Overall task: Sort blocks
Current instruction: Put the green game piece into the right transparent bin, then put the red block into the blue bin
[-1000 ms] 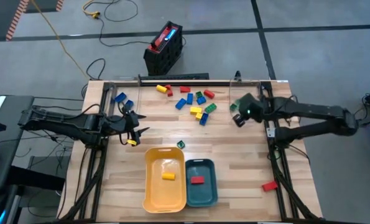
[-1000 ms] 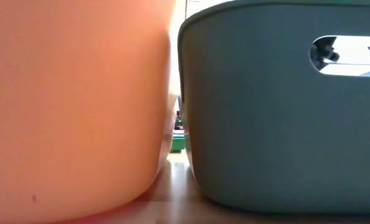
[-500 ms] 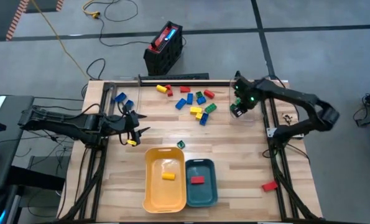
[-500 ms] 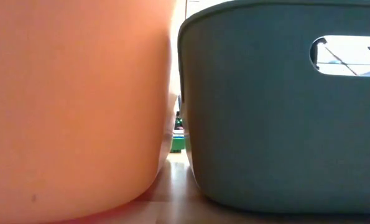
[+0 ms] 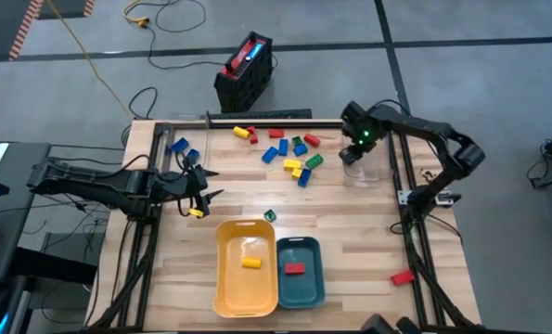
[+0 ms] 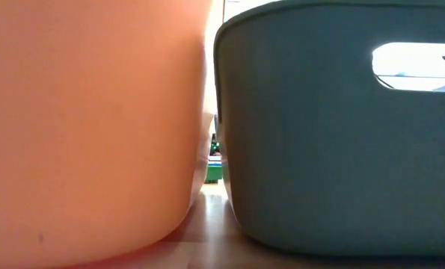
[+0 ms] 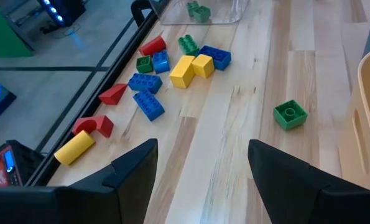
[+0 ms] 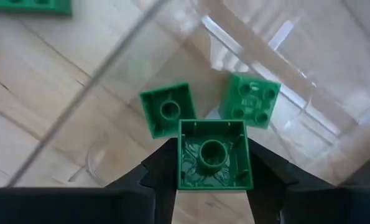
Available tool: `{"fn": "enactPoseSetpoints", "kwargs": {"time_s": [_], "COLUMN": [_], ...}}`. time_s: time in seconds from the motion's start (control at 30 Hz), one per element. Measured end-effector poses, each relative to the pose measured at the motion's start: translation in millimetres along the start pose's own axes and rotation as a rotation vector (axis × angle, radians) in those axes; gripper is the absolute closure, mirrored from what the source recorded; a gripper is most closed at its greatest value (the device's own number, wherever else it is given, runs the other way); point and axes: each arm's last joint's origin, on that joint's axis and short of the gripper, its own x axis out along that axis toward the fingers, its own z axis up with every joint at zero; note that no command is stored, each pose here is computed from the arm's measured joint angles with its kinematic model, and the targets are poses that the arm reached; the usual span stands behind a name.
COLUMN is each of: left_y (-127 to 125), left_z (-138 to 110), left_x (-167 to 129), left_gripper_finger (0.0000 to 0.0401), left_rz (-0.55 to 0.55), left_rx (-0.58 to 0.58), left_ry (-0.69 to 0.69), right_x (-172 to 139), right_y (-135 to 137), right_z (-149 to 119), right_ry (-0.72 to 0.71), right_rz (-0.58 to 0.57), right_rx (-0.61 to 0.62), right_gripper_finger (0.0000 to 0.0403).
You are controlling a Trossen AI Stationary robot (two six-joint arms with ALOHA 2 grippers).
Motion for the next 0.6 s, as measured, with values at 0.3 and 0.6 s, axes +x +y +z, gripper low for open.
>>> {"fn": "enactPoseSetpoints", "kwargs": {"time_s": [0.3, 0.6], "left_y": [0.0, 2.0], "left_z": [0.0, 7.1], "left_x": [0.0, -3.3], "left_gripper_finger": [0.0157, 0.0157], "left_rz": [0.000, 0.001], "left_rx": [-0.003, -0.013], "left_ry": [0.000, -0.017], "right_x": [-31.2, -128.7], "right_y": [7.7, 72.9], "right_z": [-3.2, -86.1], "right_ry": [-0.035, -0.440], "right_rz": [0.007, 0.088], "right_rx": [-0.042, -0.237], "right_gripper_finger": [0.0165, 0.0167]}}
